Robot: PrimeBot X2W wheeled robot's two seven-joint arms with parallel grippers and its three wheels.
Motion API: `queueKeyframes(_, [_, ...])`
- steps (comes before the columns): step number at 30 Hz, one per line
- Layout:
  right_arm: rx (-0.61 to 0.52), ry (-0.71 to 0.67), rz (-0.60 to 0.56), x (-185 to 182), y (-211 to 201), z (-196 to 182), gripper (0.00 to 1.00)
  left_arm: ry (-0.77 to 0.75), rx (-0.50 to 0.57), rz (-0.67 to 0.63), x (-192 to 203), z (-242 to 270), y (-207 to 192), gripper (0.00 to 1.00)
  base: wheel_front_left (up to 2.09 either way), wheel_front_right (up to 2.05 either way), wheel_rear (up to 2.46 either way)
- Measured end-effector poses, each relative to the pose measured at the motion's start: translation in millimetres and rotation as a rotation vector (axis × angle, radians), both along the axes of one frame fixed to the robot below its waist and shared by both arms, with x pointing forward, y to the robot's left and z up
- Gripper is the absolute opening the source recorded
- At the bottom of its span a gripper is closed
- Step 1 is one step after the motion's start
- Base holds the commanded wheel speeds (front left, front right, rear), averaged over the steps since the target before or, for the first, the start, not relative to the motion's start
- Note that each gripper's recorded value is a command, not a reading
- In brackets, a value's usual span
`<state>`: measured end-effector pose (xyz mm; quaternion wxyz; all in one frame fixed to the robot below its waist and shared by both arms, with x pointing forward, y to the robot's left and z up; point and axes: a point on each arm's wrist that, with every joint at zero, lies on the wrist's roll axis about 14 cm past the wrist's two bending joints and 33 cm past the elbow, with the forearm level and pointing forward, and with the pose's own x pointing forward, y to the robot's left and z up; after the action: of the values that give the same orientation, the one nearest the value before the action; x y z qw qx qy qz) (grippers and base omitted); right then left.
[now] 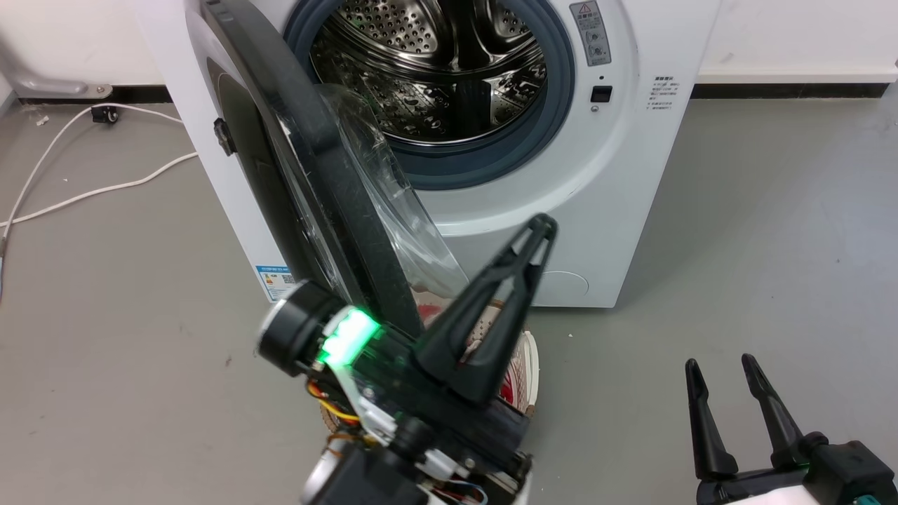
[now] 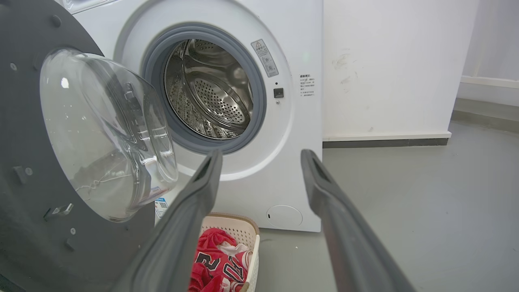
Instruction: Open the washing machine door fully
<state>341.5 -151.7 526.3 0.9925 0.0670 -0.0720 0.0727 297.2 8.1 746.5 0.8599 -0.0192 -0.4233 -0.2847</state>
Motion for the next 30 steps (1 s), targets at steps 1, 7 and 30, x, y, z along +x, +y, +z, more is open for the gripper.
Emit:
queueKeyframes(1, [0.000,0.000,0.001,0.1,0.3,-0.1,1.00,0.010,0.006,-0.013,-0.6,-3.1,-3.8,0.00,0.00,0.00,0.00])
queueKeyframes(7, [-0.004,0.002,0.009,0.9,2.9,-0.6,1.00,0.096,0.049,-0.093,-3.5,-29.5,-26.0,0.00,0.00,0.00,0.00])
queueKeyframes(30, [-0.005,0.032,0.030,12.2,9.7,-10.4,1.00,0.475,0.191,-0.184,0.4,-149.4,-56.7,0.00,0.00,0.00,0.00])
